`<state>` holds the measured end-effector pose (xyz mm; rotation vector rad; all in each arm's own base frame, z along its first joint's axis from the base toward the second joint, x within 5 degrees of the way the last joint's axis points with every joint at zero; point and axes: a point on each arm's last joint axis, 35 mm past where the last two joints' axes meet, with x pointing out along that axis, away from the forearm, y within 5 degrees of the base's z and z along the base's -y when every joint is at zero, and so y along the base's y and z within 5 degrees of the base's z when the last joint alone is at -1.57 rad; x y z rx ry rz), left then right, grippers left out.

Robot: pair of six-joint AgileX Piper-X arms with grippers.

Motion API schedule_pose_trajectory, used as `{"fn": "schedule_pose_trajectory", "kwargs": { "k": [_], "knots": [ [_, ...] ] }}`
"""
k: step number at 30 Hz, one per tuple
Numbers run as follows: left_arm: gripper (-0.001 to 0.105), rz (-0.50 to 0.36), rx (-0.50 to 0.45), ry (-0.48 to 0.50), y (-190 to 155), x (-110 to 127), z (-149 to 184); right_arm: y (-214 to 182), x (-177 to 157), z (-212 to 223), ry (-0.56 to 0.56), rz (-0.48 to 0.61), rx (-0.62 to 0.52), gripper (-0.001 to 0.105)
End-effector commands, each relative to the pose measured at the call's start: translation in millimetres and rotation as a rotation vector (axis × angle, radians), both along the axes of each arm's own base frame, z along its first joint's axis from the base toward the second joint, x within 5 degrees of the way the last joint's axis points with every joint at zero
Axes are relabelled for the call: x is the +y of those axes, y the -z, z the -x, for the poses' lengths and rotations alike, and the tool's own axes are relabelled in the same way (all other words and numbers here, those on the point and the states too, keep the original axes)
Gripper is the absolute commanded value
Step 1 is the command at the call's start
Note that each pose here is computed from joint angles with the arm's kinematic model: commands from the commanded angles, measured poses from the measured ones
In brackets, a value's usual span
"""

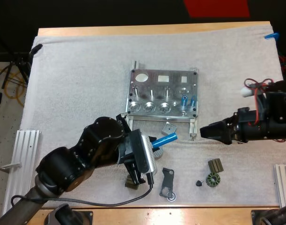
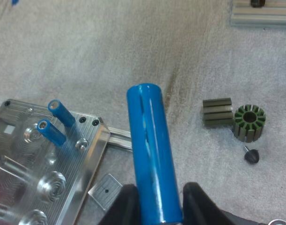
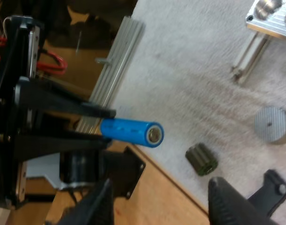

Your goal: Load cells from right to left

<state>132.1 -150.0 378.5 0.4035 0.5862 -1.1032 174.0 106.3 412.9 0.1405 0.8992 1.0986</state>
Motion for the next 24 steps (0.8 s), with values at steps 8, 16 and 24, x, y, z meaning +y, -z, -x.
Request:
{"fn": "schedule_pose_trajectory", "kwargs": {
  "k": [8,16,24],
  "knots": [
    [0.0,0.027,0.009,0.026,-3,2,4,8,26,2,-0.063,-0.056,0.043,0.046],
    [0.0,0.034,0.017,0.038,-4,2,5,22,41,2,-0.071,-0.087,0.083,0.046],
    [0.0,0.046,0.017,0.049,-4,1,5,30,48,-5,-0.074,-0.075,0.11,0.046]
  ]
}}
